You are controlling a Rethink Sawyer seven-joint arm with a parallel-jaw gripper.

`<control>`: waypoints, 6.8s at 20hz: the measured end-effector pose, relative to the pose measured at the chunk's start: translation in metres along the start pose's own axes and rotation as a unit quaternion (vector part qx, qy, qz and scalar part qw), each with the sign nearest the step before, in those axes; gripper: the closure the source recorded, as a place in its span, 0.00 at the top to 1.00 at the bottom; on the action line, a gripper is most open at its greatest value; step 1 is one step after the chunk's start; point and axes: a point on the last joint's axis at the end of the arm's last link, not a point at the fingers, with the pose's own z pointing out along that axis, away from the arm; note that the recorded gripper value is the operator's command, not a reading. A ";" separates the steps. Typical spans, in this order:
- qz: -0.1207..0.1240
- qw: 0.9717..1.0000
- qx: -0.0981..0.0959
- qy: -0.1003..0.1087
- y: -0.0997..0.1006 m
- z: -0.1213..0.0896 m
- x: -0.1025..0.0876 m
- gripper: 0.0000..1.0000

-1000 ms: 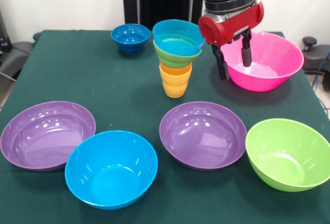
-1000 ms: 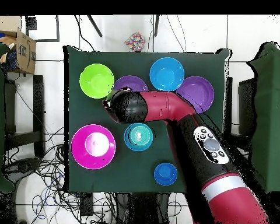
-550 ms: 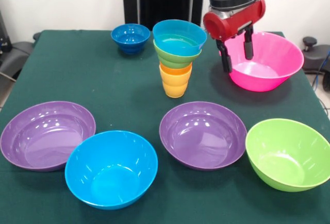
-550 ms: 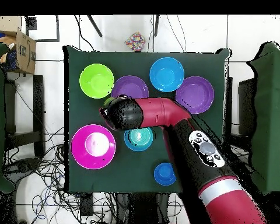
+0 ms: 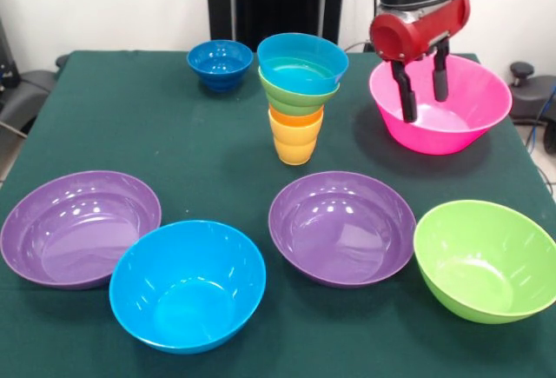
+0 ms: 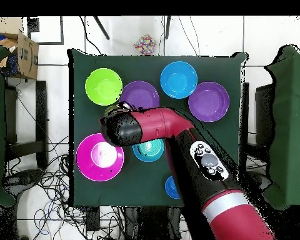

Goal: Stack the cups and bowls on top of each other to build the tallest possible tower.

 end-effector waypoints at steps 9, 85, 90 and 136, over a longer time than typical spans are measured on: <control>-0.067 0.996 0.053 -0.038 0.017 0.015 -0.005 1.00; -0.196 0.980 0.012 0.022 0.159 0.073 0.107 1.00; -0.186 0.982 0.021 -0.006 0.167 0.085 0.111 1.00; -0.142 0.990 0.016 0.009 0.184 0.080 0.141 1.00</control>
